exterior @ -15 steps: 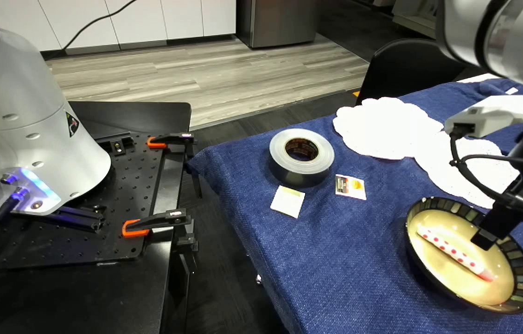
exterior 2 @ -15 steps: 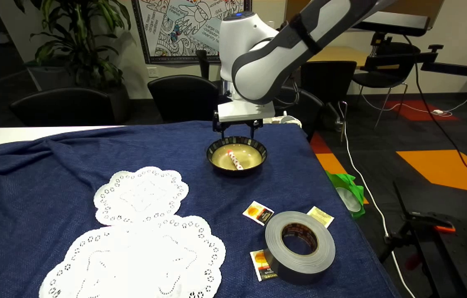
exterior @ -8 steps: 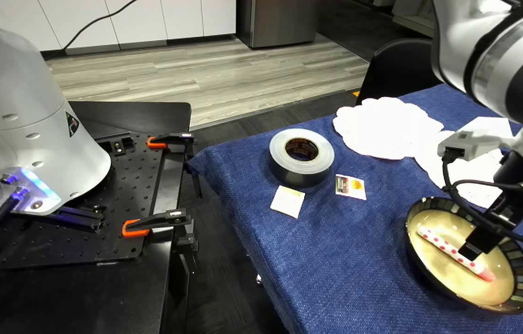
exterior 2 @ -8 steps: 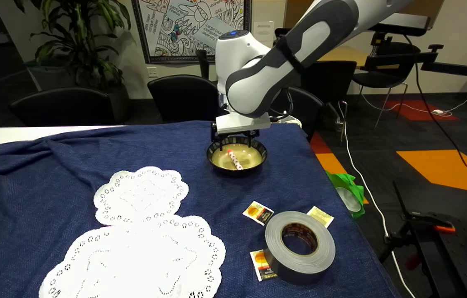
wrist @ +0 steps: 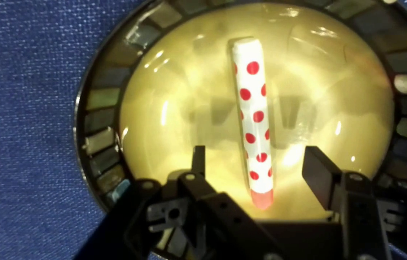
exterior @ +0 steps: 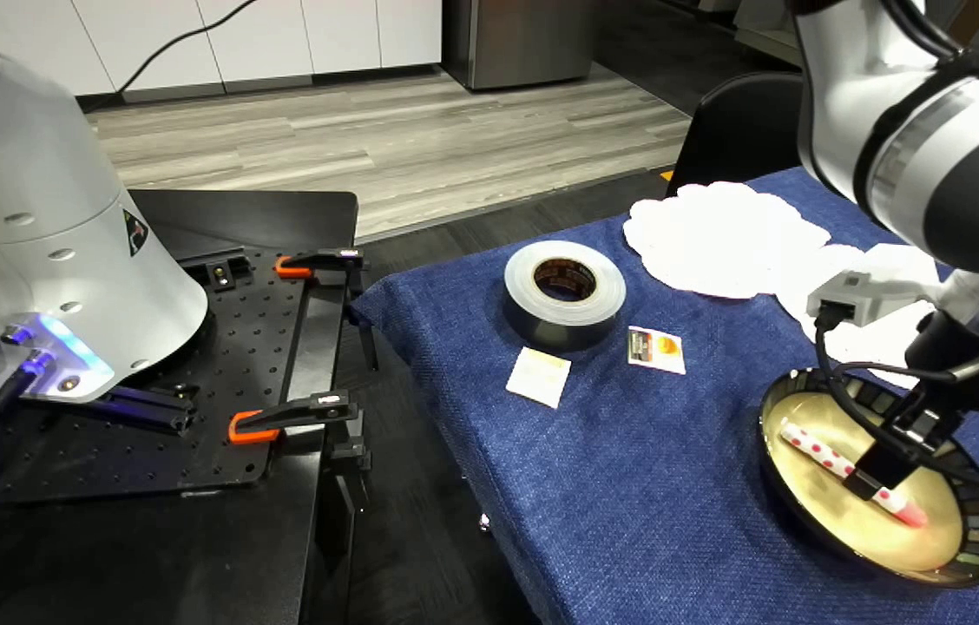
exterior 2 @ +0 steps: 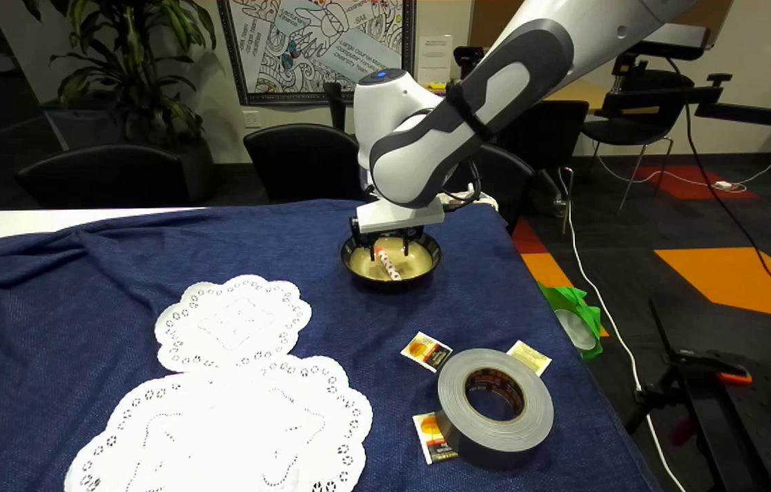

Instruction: Remove the marker from the bowl and place it on the table

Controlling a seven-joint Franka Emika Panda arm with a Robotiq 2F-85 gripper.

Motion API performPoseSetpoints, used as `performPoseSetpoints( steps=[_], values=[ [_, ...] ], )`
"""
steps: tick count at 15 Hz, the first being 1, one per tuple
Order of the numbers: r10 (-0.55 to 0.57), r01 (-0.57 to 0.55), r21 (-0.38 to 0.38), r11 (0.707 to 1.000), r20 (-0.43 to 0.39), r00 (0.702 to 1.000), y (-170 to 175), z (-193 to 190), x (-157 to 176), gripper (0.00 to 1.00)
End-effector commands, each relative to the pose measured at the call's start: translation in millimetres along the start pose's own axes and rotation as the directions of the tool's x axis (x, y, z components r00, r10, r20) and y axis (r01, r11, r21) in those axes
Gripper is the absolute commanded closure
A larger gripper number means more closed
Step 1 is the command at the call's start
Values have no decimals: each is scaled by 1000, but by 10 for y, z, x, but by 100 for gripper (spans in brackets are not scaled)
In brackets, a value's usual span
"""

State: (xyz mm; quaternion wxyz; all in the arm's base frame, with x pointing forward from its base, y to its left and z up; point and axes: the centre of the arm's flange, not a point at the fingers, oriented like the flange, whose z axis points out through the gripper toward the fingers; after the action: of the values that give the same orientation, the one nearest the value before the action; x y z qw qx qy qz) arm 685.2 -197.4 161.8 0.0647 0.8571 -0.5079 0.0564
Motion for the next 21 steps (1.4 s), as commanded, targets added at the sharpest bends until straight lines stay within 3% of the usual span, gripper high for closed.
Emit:
performPoseSetpoints(
  steps=[1, 4, 7, 9, 11, 12, 14, 21],
  values=[
    [-7, 8, -18, 1000, 20, 1000, -18, 30, 91, 30],
    [-6, 7, -28, 1000, 21, 1000, -2, 62, 102, 37],
    [-8, 9, -38, 999, 22, 1000, -10, 90, 105, 58],
    [-11, 12, -43, 999, 23, 1000, -24, 101, 98, 57],
    [-15, 16, -50, 999, 23, 1000, -49, 97, 90, 81],
    [-16, 18, -51, 999, 22, 1000, -59, 90, 89, 84],
    [-16, 17, -46, 999, 15, 1000, -59, 22, 70, 98],
    [-8, 12, 36, 999, -102, 995, 161, -778, -137, 95]
  ],
)
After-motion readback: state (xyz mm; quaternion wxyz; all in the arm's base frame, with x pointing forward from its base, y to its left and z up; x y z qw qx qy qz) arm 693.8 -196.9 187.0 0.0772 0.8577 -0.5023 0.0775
